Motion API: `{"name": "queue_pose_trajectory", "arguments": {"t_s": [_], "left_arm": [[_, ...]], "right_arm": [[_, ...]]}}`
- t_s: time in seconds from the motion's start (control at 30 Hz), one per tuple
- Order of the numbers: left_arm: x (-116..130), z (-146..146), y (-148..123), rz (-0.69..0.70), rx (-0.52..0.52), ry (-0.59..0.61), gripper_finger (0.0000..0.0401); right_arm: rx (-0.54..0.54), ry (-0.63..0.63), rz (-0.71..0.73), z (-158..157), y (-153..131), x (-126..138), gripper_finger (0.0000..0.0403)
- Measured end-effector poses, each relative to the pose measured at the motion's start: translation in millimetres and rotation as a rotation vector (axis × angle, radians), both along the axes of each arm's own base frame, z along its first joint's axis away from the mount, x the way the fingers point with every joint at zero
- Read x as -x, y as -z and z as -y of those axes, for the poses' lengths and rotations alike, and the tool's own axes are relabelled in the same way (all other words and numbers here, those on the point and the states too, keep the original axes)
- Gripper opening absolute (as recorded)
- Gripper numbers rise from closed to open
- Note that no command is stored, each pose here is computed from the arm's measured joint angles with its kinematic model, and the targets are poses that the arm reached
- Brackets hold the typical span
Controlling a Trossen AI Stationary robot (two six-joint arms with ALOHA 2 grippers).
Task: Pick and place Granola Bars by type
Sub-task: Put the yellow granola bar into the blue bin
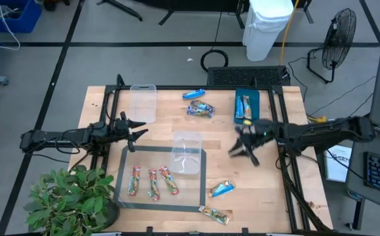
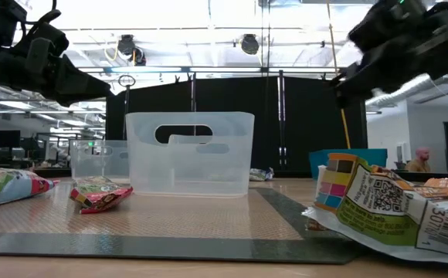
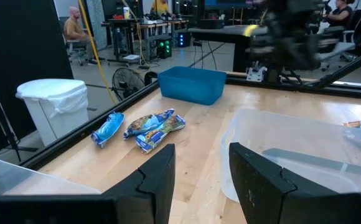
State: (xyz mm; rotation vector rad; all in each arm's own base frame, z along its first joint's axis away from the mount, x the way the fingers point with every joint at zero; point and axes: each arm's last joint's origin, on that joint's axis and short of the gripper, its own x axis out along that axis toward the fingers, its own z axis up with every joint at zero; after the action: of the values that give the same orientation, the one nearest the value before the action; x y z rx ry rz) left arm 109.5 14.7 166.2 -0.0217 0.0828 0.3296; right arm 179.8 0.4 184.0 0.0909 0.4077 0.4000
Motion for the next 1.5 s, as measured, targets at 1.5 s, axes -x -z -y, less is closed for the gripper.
{"name": "queue_pose_trajectory", "arguments": {"t_s": [1.5], "left_arm": [[0, 0, 0, -0.001, 0.0, 0.0, 0.0157]], "right_arm": [[-0.602, 0.254, -0.8, -73, 77, -16, 0.0149]]}}
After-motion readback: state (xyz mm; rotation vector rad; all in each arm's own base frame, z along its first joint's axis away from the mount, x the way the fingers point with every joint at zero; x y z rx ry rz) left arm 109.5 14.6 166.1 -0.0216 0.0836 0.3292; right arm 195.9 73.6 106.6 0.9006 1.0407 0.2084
